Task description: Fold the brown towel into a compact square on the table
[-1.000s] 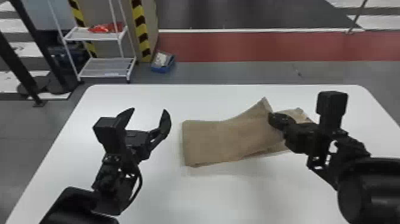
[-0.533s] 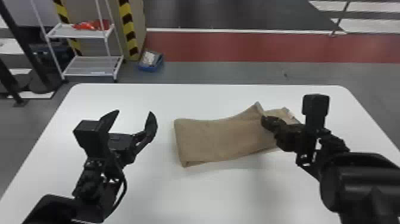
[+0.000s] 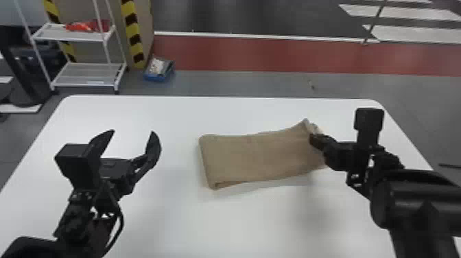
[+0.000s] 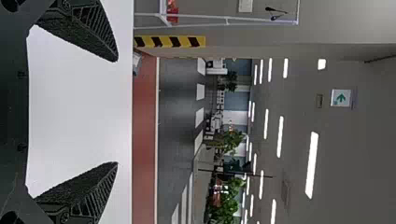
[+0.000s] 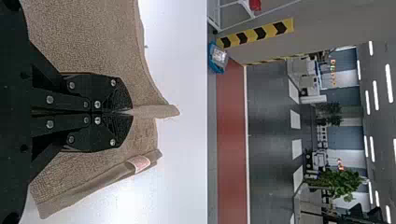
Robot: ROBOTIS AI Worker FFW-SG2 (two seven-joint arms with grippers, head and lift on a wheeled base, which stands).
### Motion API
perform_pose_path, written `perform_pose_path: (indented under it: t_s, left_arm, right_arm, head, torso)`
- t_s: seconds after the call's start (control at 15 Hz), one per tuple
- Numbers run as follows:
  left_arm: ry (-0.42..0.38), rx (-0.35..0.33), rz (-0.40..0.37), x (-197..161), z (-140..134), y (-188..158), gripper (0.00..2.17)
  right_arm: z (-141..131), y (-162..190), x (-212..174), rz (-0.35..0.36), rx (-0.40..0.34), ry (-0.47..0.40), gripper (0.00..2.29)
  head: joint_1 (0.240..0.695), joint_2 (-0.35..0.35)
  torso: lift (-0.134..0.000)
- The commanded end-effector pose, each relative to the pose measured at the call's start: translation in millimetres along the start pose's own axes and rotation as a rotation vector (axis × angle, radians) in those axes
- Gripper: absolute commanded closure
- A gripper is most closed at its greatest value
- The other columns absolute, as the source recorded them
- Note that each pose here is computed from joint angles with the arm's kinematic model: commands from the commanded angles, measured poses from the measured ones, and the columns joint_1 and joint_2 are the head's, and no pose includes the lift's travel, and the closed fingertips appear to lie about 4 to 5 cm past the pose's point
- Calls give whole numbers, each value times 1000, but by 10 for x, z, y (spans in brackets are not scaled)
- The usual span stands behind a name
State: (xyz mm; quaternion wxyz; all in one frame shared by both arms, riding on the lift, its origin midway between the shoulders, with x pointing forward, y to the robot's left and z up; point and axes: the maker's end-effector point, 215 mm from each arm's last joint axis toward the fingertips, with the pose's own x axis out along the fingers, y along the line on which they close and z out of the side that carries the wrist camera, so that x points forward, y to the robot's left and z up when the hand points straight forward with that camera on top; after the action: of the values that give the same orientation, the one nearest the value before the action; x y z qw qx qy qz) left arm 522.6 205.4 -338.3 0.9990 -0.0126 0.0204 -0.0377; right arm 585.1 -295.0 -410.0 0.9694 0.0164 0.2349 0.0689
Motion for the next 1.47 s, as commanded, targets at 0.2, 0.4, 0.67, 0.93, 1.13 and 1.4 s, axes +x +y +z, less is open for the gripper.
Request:
perform_pose_path:
  t_s: [0.2, 0.4, 0.67, 0.93, 1.13, 1.4]
  left_arm:
    - [-1, 11, -2, 17, 0, -27, 83]
    - [-5, 13, 4, 28, 15, 11, 83]
    - [9, 16, 9, 17, -64, 50, 83]
    - [6, 16, -13, 30, -53, -106, 83]
    - [6, 29, -13, 47, -63, -121, 83]
    - [10, 31, -7, 48, -83, -78, 83]
  right_arm:
    - [174, 104, 23, 51, -7, -37, 1288]
    - [574, -34, -24, 42, 16, -101, 1288]
    - [399, -452, -21, -2, 53, -89, 1288]
    - [80, -517, 106, -31, 14, -34, 1288]
    - [70, -633, 74, -51, 26, -34, 1288]
    - [78, -886, -1, -113, 19, -37, 876]
  head:
    - [695, -88]
    - [695, -79]
    - [695, -98]
    - [695, -128]
    - [695, -147]
    - [695, -167]
  torso:
    - [-123]
    - [-123]
    - [-123]
    - [-123]
    - [-123]
    - [-123]
